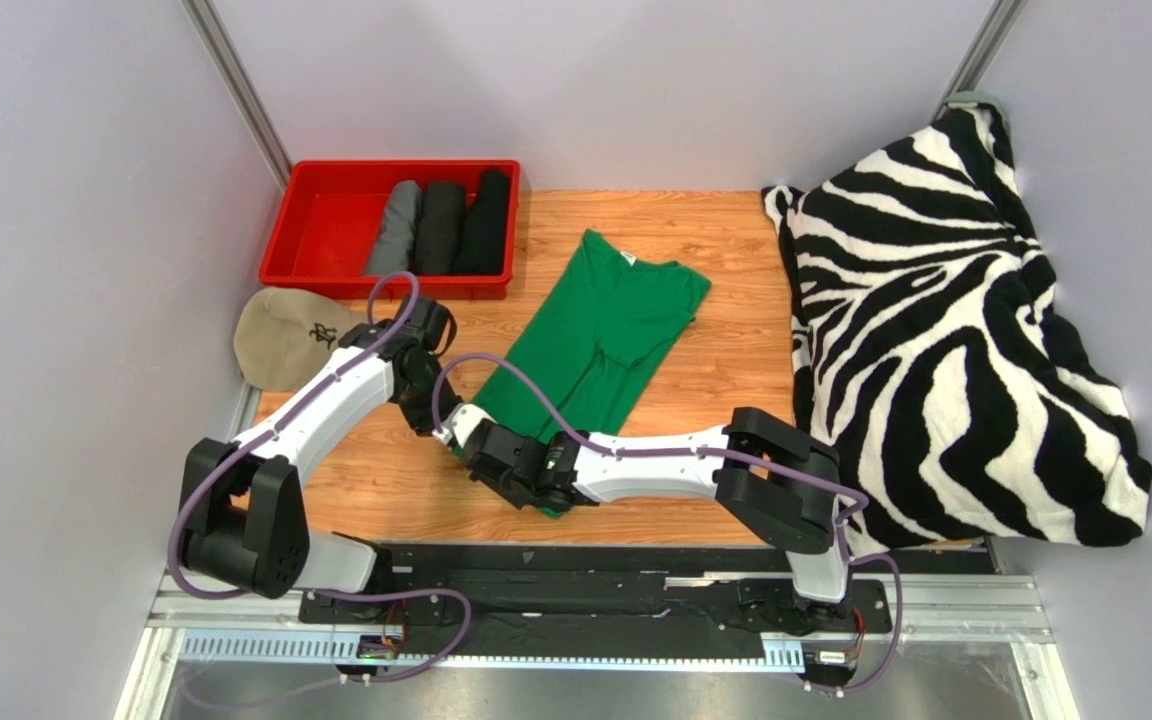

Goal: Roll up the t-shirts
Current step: Roll the T-shirt to the center of the board.

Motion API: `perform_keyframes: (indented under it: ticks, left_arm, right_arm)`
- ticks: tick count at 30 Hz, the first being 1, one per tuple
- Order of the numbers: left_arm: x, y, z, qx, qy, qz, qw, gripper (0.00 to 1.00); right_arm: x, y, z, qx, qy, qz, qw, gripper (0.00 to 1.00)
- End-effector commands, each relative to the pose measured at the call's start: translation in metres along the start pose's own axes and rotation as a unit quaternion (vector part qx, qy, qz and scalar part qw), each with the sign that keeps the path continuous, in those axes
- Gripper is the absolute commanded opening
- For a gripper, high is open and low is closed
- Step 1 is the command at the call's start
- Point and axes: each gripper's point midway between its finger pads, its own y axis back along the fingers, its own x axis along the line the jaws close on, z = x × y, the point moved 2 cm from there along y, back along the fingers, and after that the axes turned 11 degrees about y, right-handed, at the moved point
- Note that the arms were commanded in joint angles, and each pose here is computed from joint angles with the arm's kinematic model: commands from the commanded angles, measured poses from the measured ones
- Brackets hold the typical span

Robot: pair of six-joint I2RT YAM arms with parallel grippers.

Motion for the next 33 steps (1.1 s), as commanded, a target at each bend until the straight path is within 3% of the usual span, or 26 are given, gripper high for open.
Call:
perform_keyframes:
  ticks: [1,17,33]
  left_arm:
    - [-0.009,0.016,0.001,-0.018,-0.009,-0.068,0.997,0.44]
    - [-0.010,0.001,-0.051,0.026,0.075,-0.172,0.982,0.51]
    - [-0.022,-0.020,-0.063,0.032,0.079,-0.154,0.984,0.46]
  right_arm:
    - [0.008,0.012,0.019,-0.038,-0.042,0.065,0.996,0.22]
    - [-0.012,0.016,0.016,-0.050,-0.157,0.138,0.977,0.22]
    - [-0.025,0.017,0.015,-0.057,-0.211,0.163,0.962,0.21]
